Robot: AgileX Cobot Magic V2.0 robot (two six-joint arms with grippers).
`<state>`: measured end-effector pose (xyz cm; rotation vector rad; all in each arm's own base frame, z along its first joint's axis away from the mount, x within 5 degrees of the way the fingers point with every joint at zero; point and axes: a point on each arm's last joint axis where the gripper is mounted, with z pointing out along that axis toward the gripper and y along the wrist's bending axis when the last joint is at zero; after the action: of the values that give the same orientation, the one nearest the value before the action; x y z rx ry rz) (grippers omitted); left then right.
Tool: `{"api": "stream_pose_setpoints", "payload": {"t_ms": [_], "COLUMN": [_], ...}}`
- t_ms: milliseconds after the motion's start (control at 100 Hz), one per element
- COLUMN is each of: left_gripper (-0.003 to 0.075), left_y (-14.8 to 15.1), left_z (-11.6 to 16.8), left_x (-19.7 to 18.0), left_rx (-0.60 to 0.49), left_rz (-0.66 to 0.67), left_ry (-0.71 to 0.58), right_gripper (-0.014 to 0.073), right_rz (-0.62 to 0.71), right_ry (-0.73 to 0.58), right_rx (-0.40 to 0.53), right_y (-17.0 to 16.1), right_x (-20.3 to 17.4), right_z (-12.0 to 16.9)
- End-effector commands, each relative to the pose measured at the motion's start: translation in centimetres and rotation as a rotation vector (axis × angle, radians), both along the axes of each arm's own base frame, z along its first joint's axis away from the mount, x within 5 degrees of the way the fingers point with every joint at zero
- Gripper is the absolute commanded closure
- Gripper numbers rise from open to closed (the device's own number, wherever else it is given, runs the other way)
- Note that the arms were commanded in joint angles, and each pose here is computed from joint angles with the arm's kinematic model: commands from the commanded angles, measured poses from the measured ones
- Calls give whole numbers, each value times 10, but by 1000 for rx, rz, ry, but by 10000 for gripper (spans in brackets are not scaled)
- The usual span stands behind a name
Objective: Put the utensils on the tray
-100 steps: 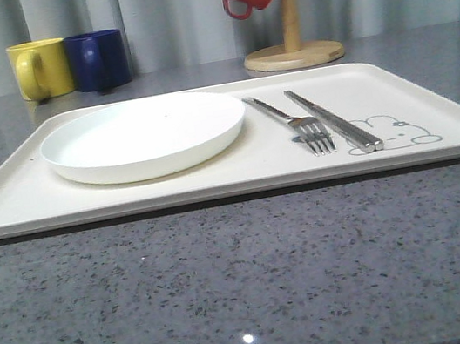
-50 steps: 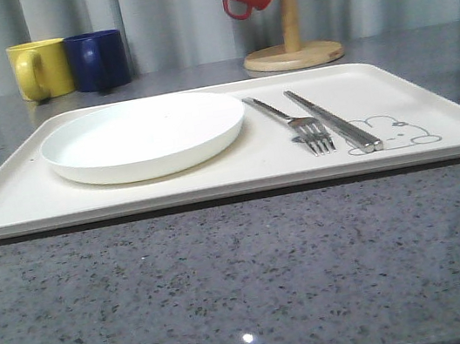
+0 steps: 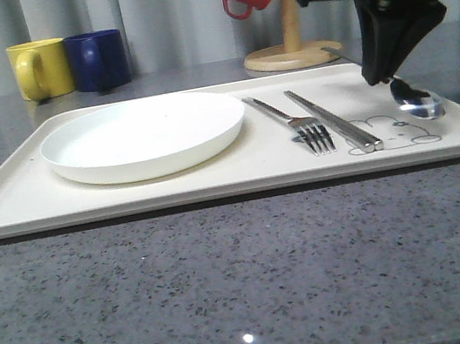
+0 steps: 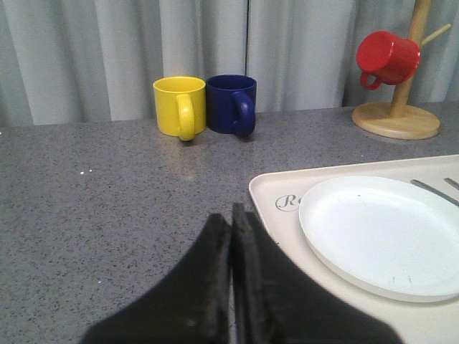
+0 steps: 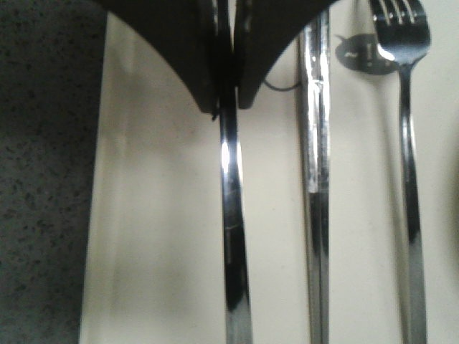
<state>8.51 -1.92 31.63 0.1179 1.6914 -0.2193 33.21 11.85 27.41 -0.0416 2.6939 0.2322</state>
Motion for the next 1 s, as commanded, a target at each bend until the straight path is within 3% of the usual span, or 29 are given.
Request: {"api": "stream_pose_setpoints", "payload": {"t_ms": [0,260,490,550,710,990], "left_gripper": [739,739,739,739,739,739], "left_y": [2,2,2,2,2,2], "left_z": [14,14,14,14,14,14], "left_x": [0,0,0,0,0,0], "left_rx": [-30,-30,-30,-30,-30,-30], "left_rz": [30,30,30,30,30,30], "left_ry": [-81,-81,-81,-81,-81,-81], "right_gripper": [643,618,305,267,265,265], "right_rz": [0,-5,-5,-5,-6,-35], "right_ry": [-75,-48,-49,-51,-81,-250], "right_rx": [10,4,5,6,12,-18], "right_y": [0,1,1,1,-1,-30], "right_x": [4,6,6,6,2,-21], "right_z": [13,5,6,7,17,69]}}
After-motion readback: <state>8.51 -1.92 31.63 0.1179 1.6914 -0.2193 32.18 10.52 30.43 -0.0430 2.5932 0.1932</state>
